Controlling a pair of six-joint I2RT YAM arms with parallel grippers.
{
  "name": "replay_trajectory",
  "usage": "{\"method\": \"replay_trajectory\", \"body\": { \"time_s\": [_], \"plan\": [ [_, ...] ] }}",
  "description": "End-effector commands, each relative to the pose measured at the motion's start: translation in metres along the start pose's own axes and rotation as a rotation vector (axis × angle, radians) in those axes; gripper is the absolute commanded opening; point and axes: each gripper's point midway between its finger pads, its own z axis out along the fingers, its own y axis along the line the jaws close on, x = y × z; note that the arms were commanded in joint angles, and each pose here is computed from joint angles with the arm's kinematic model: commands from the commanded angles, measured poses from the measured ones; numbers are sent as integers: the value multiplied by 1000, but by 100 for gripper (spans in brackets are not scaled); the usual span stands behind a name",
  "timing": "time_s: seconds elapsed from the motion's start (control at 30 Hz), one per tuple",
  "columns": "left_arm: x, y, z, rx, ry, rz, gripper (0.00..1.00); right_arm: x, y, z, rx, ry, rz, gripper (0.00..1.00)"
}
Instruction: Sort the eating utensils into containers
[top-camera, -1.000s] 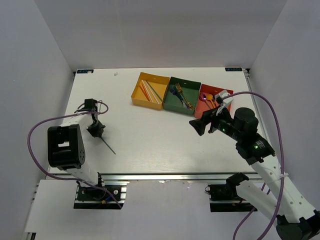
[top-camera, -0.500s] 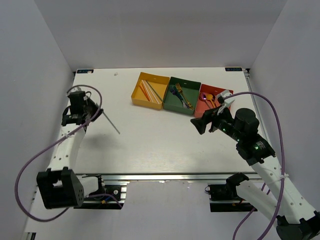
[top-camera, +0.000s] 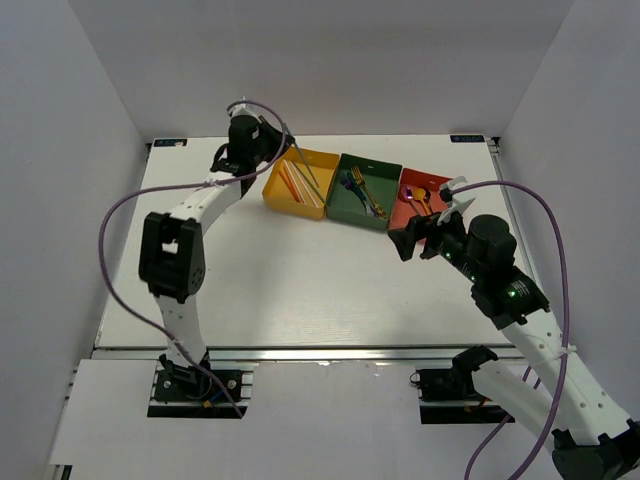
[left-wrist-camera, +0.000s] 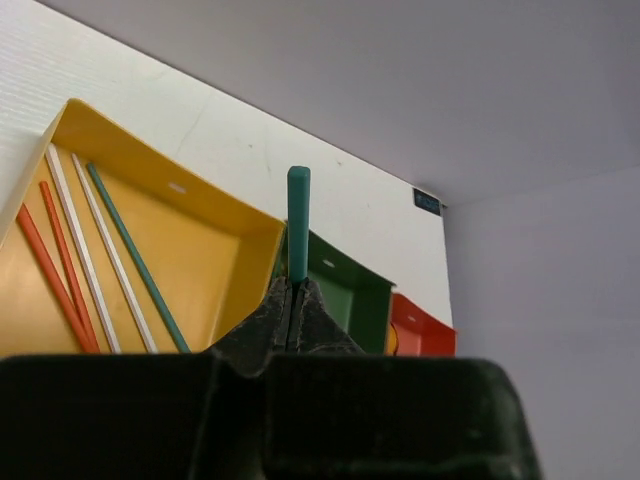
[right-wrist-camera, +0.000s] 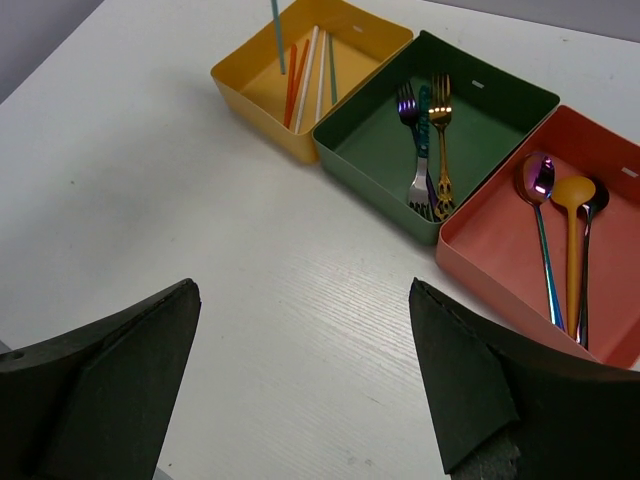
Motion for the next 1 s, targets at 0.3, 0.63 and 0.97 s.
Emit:
{"method": "replay_trajectory", "body": {
  "time_s": [0.3, 0.63, 0.97],
  "plan": [
    [6, 36, 76, -77, -12, -6, 0, -24, 0, -7, 17, -38, -13, 89],
    [-7, 15, 35, -95, -4, 0, 82, -34, 3, -2, 5, -38, 6, 89],
    [-78, -25, -104, -260, -90, 256, 98, -42, -15, -11, 131, -49, 47, 89]
  ]
}}
